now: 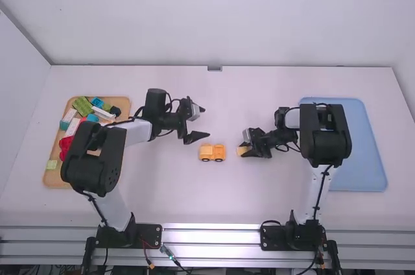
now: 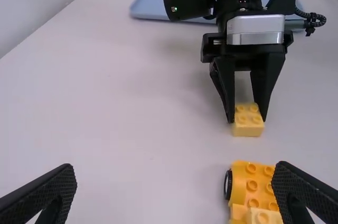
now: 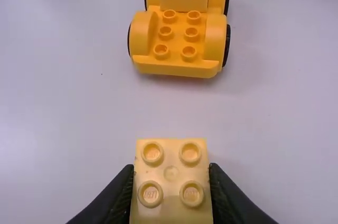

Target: Assemble lego blocks to make yellow taxi

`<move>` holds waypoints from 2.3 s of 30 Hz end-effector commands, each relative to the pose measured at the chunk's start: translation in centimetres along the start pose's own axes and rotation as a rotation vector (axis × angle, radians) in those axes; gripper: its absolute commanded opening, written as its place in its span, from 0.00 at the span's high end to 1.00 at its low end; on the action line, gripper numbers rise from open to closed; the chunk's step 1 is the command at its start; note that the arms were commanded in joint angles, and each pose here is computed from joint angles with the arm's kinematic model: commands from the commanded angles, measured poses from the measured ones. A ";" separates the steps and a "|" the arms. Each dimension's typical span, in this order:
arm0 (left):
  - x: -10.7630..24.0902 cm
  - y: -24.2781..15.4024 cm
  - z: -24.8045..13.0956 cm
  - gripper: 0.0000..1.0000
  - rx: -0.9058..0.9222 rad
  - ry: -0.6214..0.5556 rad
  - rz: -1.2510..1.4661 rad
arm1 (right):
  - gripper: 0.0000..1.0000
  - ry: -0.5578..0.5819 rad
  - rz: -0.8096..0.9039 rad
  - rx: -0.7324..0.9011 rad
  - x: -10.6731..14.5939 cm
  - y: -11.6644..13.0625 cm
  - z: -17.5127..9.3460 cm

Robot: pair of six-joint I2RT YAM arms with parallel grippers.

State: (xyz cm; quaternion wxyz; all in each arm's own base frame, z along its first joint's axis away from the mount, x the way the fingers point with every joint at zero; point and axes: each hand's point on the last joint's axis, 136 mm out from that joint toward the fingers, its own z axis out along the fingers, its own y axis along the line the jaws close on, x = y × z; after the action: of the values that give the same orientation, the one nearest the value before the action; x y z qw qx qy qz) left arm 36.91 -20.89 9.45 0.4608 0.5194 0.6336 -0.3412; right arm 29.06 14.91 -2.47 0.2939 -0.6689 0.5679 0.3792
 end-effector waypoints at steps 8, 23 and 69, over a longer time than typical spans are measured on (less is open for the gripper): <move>0.2 -2.0 0.1 0.01 0.096 -0.018 -0.066 | 0.64 -0.097 0.053 -0.007 -1.8 0.0 0.0; 3.6 -4.2 1.3 0.01 0.023 0.032 -0.024 | 0.37 -0.056 0.091 -0.105 -4.5 -0.5 0.3; 3.5 -3.1 1.0 0.01 -0.083 0.011 -0.031 | 0.22 -0.096 0.196 0.186 -2.3 1.1 1.0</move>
State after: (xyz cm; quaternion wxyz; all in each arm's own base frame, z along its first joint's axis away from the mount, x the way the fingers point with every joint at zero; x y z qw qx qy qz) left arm 34.17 -21.38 5.91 0.4766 0.4938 0.6566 -0.3130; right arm 28.74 16.64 -0.11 0.3576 -0.5766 0.6411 0.3588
